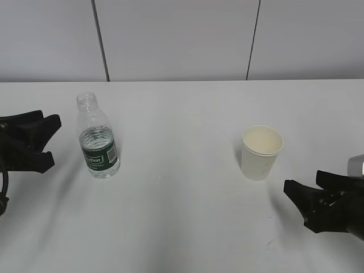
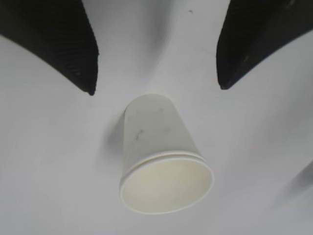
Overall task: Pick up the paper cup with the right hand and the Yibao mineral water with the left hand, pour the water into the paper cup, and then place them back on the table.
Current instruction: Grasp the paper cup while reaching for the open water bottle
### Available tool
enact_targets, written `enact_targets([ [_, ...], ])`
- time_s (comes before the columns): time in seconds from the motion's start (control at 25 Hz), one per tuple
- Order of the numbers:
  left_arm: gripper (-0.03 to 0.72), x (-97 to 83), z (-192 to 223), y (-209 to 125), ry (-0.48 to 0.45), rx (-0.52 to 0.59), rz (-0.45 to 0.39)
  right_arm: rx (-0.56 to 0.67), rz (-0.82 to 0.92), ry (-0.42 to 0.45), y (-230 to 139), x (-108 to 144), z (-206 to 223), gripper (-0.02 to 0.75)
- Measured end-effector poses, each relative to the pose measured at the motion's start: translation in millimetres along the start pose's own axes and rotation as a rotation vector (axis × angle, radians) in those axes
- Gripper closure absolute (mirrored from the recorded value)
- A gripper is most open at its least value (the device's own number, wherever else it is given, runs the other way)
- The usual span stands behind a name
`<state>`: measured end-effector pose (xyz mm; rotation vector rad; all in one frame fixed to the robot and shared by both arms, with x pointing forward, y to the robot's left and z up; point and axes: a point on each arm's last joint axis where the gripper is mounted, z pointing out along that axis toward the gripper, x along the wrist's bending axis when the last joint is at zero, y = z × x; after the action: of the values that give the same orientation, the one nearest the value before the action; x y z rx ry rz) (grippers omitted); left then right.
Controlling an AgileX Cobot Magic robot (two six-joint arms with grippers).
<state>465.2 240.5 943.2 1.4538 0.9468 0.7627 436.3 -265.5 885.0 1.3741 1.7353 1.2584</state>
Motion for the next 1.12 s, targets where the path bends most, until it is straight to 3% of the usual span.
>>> enact_targets([
  [0.52, 0.447, 0.0, 0.0, 0.1, 0.000, -0.001, 0.000, -0.033, -0.012, 0.006, 7.6, -3.0, 12.3, 0.118],
  [1.12, 0.447, 0.2, 0.0, 0.1, 0.002, -0.001, -0.001, -0.004, -0.018, 0.031, 0.2, -13.6, 56.4, 0.098],
])
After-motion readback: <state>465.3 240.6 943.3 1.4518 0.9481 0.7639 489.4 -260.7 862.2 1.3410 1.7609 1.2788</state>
